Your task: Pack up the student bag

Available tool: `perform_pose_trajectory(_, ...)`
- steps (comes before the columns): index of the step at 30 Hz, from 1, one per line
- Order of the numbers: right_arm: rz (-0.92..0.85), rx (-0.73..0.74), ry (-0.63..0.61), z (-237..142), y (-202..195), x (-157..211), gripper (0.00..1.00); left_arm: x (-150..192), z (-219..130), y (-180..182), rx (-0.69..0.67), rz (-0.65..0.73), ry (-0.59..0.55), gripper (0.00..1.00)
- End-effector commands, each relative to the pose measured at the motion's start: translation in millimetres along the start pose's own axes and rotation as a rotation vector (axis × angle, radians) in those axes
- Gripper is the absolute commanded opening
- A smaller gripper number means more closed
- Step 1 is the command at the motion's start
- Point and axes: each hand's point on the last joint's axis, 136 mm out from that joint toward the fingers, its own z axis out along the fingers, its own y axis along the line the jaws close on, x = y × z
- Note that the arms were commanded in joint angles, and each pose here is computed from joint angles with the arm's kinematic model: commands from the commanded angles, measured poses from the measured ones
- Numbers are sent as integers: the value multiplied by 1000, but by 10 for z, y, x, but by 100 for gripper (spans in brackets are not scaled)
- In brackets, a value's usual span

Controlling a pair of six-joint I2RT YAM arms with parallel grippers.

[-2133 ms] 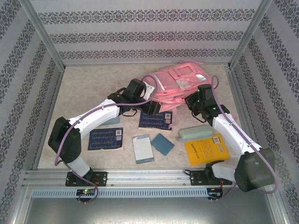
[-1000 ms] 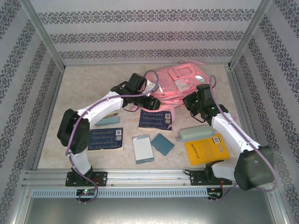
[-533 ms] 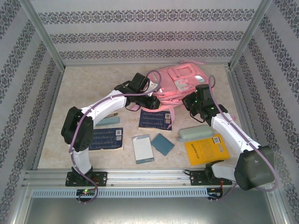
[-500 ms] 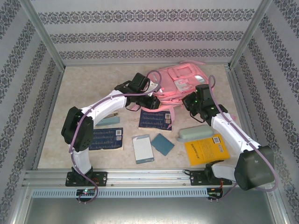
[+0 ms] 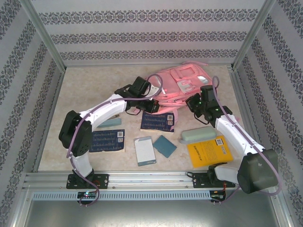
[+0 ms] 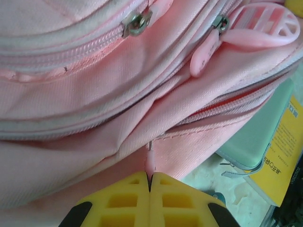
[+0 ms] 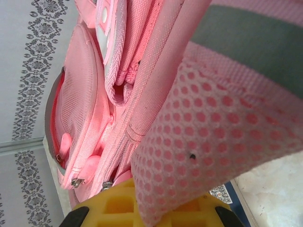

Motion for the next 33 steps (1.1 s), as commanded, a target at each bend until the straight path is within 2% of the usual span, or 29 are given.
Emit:
perform_pose_trajectory(1,-64,-110,-46,-166,286,-121,0,-61,-112,-131,63,6,-67,0)
perform_pose_trajectory(4,-72,-131,-27,-157,324,-89,0,-91,-94,-190,102,-3,-75,0)
perform_pose_trajectory(11,-96,-129,-25,-185,324,-82,0,-59,-48,-157,95,-3,-58,0)
perform_pose_trajectory(18,-142,0,-89,-237,106,-187,0,57,-82,-32,23,0,-47,0)
perform_pose_trajectory(19,-148,5,-85,-231,93,-180,4,81,-68,-36,30,-8,-46,0)
perform_pose_trajectory(25,-130,25,-19,-279,72,-19,48,164,82,-135,138,-70,-67,0)
perform_pose_trajectory(27,-78,23,1,-331,34,42,54,170,109,-158,151,-76,-70,0)
perform_pose_trajectory(33,140,-33,85,-358,-91,314,63,124,89,-251,187,-80,-94,0)
